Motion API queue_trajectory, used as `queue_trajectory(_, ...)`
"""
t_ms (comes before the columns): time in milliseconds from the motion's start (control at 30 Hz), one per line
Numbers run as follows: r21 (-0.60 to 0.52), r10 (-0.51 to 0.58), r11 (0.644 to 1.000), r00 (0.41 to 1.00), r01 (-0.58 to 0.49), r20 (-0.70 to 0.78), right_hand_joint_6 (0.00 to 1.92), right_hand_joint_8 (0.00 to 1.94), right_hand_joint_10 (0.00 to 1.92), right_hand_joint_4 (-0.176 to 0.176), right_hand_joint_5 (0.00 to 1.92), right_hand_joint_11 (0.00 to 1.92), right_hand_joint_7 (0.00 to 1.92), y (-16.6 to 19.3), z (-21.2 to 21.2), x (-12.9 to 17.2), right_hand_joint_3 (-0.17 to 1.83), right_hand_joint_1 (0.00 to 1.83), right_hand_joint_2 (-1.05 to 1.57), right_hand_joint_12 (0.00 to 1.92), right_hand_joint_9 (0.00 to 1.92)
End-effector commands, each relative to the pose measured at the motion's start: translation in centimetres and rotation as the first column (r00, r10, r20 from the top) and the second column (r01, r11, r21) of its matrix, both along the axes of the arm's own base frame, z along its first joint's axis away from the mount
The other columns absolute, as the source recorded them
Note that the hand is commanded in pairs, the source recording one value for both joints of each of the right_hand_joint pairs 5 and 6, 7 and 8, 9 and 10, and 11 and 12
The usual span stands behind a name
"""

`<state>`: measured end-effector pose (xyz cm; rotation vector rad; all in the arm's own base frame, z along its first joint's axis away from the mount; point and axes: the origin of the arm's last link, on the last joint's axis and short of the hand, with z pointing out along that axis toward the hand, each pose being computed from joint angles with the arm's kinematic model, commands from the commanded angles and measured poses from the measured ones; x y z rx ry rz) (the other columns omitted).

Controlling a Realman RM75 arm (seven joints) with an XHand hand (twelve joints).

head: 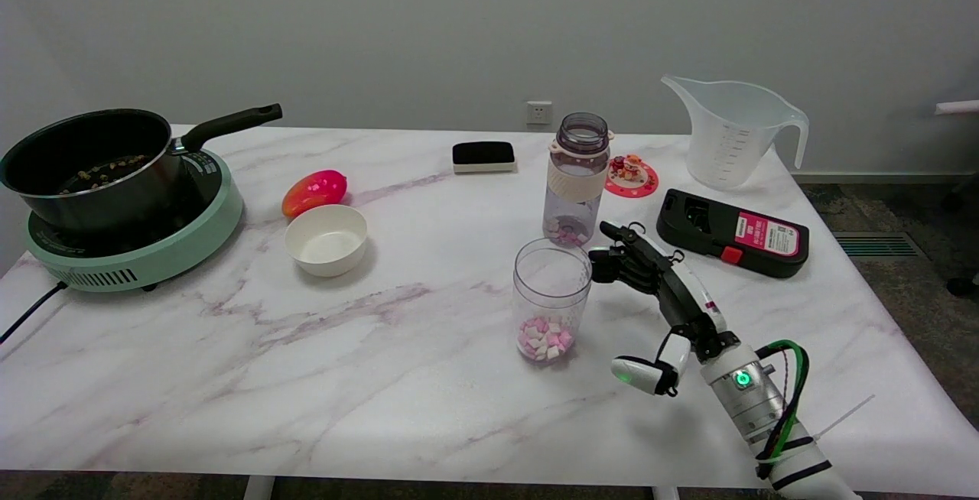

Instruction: Pick up the measuring cup.

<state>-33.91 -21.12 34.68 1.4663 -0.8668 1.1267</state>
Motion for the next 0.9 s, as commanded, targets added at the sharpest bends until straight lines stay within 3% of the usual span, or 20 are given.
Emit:
queue_trajectory(33, 0.014, 0.031, 0.999, 0.991, -0.029, -0.128, 0.23, 0.5, 0.54, 0.0, 0.23, 0.57, 0.5, -1.7, -0.2, -0.4, 1.55, 1.28, -0.65, 0.57, 0.54)
queue_trajectory(567, 0.004, 0.078, 0.997, 0.994, -0.078, -0.074, 0.21, 0.48, 0.52, 0.0, 0.21, 0.56, 0.48, -3.0, -2.0, -0.1, 1.61, 1.26, -0.8, 0.56, 0.52)
queue_trajectory(900, 0.027, 0.105, 0.994, 0.993, -0.103, -0.054, 0.21, 0.49, 0.51, 0.0, 0.21, 0.57, 0.49, -4.1, -3.8, 0.1, 1.49, 1.22, -0.87, 0.57, 0.51)
